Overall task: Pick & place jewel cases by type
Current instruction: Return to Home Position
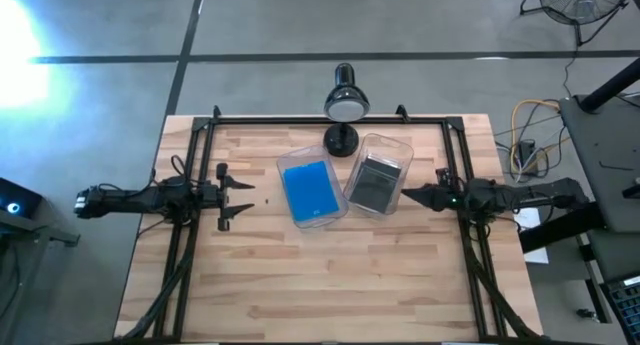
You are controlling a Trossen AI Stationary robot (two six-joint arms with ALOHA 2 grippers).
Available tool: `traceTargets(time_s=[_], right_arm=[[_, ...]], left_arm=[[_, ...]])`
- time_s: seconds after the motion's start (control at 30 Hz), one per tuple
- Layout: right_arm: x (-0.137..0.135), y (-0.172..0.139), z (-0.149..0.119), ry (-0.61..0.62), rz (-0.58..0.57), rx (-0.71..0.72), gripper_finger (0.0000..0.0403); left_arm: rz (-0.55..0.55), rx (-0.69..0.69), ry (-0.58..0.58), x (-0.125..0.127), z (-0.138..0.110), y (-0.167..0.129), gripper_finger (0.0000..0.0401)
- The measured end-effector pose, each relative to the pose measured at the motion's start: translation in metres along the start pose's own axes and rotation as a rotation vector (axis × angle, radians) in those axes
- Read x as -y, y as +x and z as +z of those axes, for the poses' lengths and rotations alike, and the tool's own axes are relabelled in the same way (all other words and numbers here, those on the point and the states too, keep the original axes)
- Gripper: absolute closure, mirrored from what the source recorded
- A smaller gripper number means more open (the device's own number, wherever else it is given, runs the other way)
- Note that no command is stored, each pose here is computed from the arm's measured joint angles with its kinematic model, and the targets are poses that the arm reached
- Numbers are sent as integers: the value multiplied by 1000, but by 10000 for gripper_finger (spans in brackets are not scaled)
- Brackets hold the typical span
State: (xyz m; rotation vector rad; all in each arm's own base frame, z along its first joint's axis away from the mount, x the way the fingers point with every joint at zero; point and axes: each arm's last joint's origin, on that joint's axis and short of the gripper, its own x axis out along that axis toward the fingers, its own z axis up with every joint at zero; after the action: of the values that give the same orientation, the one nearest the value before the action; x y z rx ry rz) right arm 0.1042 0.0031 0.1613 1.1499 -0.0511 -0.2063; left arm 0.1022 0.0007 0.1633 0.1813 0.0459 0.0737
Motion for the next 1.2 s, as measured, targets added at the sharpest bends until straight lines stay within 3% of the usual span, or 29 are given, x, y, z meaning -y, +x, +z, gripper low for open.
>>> traceTargets(time_s=[0.27, 0.37, 0.57, 0.8, 0.97, 1.2], right_arm=[[-5, -6, -2, -90, 141, -148, 223], [-6, -8, -3, -256, 200, -206, 223], [-8, -10, -4, -765, 293, -169, 223], [-8, -9, -3, -1067, 308, -113, 223], [-8, -9, -3, -1135, 317, -96, 223], [-10, -8, -3, -1093, 321, -89, 222]], left_arm=[[1, -1, 0, 0, 0, 0, 188], [1, -1, 0, 0, 0, 0, 188], [1, 0, 0, 0, 0, 0, 188], [1, 0, 0, 0, 0, 0, 188], [1, 0, 0, 0, 0, 0, 188], [1, 0, 0, 0, 0, 0, 188]])
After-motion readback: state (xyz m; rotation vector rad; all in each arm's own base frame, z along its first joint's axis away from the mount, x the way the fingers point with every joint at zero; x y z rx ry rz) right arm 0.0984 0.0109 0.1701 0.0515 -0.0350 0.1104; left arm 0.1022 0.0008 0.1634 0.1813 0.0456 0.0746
